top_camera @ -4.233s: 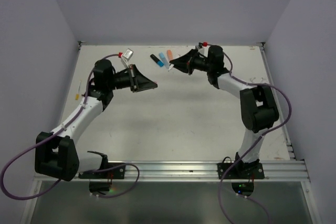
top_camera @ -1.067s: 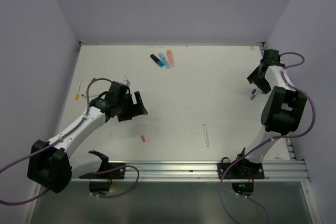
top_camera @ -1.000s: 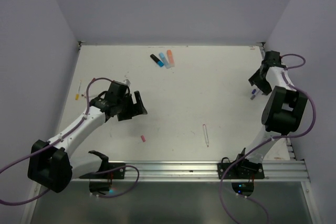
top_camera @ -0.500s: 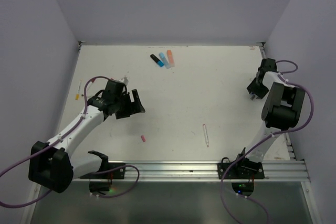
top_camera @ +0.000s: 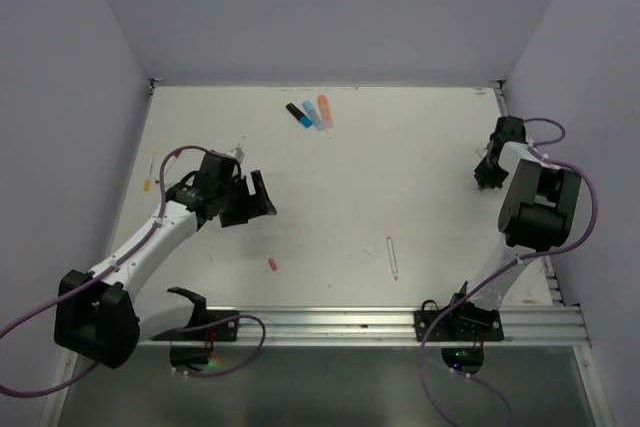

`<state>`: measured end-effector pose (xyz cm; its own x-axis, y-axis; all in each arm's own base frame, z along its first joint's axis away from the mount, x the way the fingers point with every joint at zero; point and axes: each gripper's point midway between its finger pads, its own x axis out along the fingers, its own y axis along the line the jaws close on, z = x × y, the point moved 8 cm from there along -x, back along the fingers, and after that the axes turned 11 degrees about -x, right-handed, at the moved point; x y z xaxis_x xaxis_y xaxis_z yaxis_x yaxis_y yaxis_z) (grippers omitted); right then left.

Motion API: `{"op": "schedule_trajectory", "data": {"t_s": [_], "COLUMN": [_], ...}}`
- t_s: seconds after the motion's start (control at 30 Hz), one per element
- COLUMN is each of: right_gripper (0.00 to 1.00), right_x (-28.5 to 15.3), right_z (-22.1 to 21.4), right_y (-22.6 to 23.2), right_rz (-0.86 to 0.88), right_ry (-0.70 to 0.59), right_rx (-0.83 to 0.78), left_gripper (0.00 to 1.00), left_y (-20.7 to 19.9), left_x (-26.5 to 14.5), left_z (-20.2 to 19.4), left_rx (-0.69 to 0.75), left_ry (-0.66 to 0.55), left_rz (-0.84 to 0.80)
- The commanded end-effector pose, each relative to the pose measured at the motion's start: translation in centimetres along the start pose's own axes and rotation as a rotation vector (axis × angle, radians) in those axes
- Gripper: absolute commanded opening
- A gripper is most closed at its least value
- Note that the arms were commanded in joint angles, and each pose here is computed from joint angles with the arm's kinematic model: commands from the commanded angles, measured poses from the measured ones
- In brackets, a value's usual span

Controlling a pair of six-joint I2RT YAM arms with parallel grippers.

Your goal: Open the pen caps

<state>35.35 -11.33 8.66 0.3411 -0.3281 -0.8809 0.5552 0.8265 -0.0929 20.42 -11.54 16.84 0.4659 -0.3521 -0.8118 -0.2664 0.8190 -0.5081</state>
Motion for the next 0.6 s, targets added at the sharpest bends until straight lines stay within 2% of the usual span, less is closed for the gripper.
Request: {"op": "schedule_trajectory", "data": {"t_s": [0.0, 0.03, 0.1, 0.17, 0.3, 0.53, 0.57], "right_gripper": [0.13, 0.08, 0.07, 0.0, 0.0, 0.0, 0.0], "right_x": [0.1, 0.0, -0.5, -0.8, -2.2, -7.8, -8.5], "right_z": [-2.0, -2.2, -2.4, -2.6, -2.7, 0.2, 0.3], "right_y": [-0.8, -0.8, -0.9, -1.0, -1.5, -1.8, -1.7], "right_rz": [-0.025, -0.028, -0.023, -0.027, -0.044, -0.007, 0.004], "right_ry": [0.061, 0.065, 0.064, 0.072, 0.055, -0.111, -0.105], "right_rx": [-0.039, -0.034, -0.026, -0.022, 0.001, 0.112, 0.119], "left_gripper": [0.83, 0.82, 0.82, 0.82, 0.79, 0.76, 0.75], "left_y": [-0.6, -0.6, -0.6, -0.6, -0.7, -1.8, -2.0], "left_x": [-1.0, -1.1, -1.3, -1.6, -2.1, -4.1, -4.3], "left_z": [0.4, 0.4, 0.3, 0.2, 0.1, -0.2, -0.2], "left_rx": [0.02, 0.02, 0.024, 0.023, 0.031, 0.066, 0.07], "left_ry": [-0.013, -0.012, -0.014, -0.012, -0.011, -0.019, -0.023], "left_rz": [-0.035, -0.037, -0.043, -0.045, -0.065, -0.166, -0.183]}}
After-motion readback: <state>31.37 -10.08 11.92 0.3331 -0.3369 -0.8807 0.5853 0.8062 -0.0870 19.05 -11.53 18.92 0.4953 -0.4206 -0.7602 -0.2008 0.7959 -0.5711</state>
